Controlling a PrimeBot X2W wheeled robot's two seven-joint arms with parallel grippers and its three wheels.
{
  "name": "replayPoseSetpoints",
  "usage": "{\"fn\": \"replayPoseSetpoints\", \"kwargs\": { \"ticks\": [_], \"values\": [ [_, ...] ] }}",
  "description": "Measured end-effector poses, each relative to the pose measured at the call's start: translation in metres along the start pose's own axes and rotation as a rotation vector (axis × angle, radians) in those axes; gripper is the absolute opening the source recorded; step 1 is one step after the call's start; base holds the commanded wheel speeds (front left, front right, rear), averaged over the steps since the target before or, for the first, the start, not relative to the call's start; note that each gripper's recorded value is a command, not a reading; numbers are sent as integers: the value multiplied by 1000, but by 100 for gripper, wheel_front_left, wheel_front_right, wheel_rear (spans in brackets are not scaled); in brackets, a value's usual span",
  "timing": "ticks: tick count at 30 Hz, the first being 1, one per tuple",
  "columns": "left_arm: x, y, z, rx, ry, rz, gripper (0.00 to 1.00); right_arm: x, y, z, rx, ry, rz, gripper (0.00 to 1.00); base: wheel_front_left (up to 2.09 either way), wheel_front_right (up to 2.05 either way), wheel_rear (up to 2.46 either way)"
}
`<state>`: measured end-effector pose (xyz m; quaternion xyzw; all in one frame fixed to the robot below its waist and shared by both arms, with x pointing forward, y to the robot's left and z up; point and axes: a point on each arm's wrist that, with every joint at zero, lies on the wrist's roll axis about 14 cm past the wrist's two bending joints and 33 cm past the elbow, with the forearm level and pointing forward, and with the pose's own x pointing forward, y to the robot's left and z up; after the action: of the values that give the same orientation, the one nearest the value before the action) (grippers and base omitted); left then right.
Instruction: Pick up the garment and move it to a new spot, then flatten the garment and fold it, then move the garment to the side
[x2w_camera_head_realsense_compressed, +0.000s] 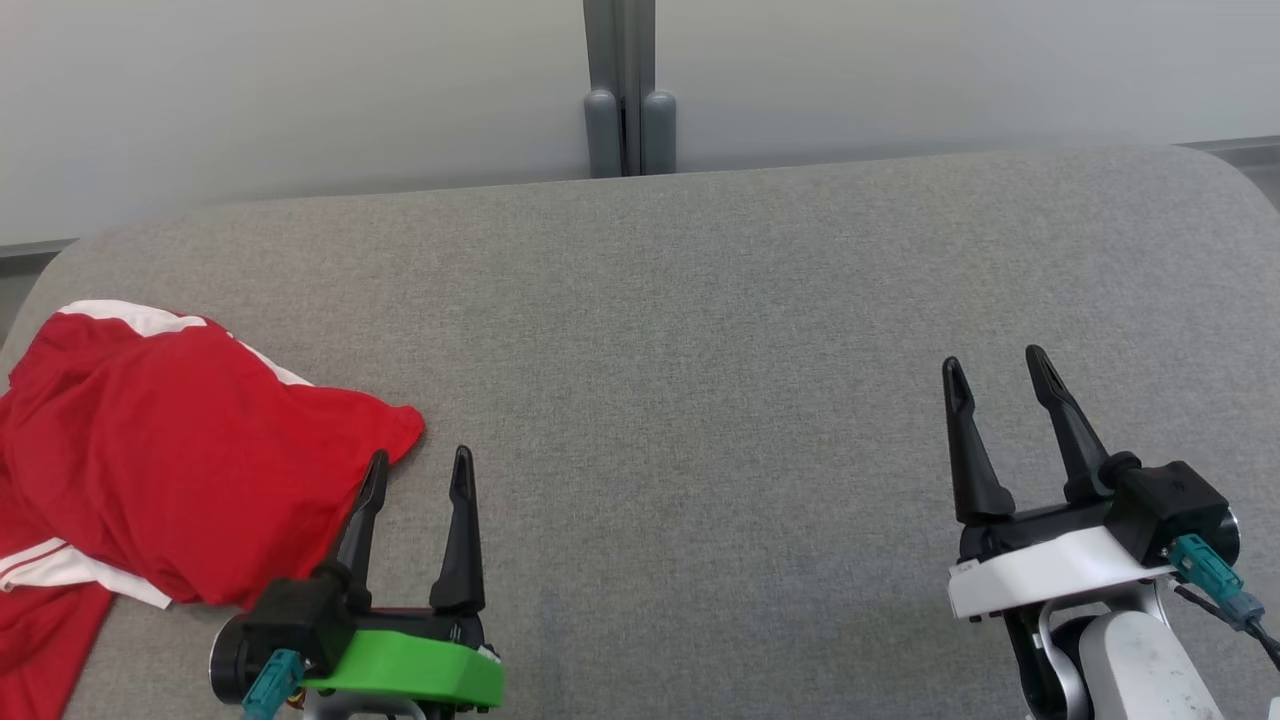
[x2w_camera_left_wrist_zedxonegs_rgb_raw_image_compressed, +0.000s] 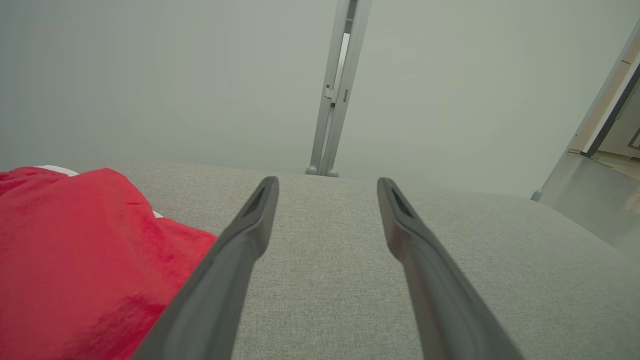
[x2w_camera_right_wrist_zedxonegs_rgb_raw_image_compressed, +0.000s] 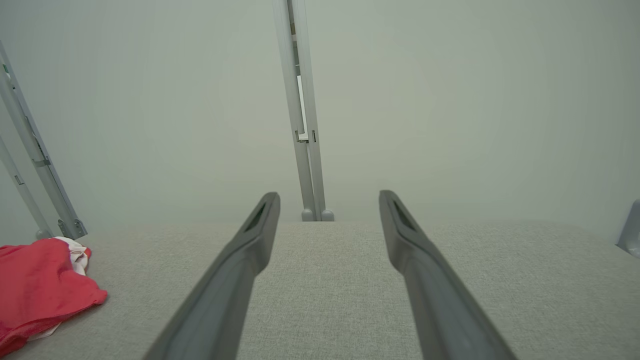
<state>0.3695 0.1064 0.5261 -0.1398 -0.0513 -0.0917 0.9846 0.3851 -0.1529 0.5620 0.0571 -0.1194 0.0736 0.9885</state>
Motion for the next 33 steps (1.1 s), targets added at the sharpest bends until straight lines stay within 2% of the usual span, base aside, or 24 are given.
{"fn": "replayPoseSetpoints", "kwargs": {
  "ticks": [20,33],
  "values": [
    [-4,-6,-12,32,23,-16,100,-7,-1,-5,-13,6,-2,100,0,0,0],
    [-8,2,-12,37,25,12,100,-5,4,-8,-8,15,12,100,0,0,0]
  ]
}}
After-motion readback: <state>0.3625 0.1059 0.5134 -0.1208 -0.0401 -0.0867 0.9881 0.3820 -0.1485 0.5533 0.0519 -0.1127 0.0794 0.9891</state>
